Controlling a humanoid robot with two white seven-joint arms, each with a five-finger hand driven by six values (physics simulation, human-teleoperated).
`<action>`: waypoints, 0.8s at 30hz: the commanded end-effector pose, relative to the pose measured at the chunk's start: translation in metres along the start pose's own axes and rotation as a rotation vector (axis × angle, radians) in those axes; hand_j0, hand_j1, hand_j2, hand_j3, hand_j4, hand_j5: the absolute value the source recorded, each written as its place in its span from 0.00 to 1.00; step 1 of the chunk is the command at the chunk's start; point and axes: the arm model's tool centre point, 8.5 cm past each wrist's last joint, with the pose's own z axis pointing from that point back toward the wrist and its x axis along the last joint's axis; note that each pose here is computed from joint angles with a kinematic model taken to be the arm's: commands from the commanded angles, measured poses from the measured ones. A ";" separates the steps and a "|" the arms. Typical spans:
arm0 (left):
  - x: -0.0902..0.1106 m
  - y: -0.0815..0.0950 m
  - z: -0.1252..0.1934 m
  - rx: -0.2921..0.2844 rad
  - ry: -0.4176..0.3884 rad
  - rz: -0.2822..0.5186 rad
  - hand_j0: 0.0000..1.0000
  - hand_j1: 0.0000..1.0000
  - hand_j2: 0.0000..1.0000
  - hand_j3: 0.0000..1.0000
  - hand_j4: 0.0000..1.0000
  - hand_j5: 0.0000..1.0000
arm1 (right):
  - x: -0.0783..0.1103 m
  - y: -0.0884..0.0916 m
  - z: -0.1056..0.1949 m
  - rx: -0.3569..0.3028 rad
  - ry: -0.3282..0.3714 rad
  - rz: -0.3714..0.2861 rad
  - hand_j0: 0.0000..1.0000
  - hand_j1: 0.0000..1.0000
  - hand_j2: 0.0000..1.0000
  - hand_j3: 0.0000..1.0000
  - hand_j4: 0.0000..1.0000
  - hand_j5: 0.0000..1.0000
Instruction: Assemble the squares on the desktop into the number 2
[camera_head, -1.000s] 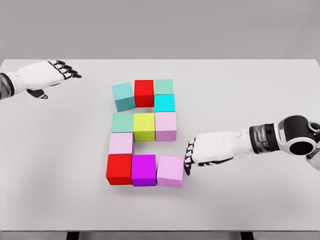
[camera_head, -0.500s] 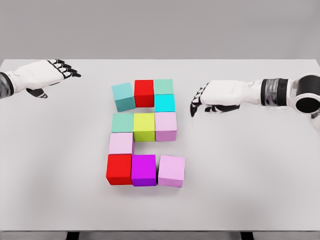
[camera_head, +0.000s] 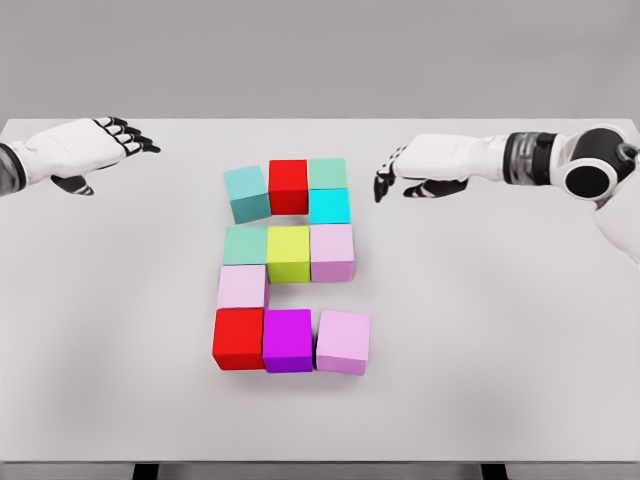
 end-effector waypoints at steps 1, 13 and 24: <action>-0.001 0.001 0.001 0.005 0.003 0.005 1.00 1.00 1.00 1.00 1.00 1.00 | 0.002 0.000 -0.007 -0.002 -0.006 -0.004 0.57 0.57 0.57 0.57 0.57 0.57; -0.002 0.001 0.002 0.004 0.006 0.004 1.00 1.00 1.00 1.00 1.00 1.00 | 0.001 0.009 -0.028 0.016 -0.002 -0.029 0.57 0.57 0.57 0.57 0.57 0.57; -0.002 0.001 0.002 0.005 0.007 0.004 1.00 1.00 1.00 1.00 1.00 1.00 | 0.003 0.010 -0.033 0.024 -0.005 -0.023 0.56 0.56 0.56 0.56 0.56 0.56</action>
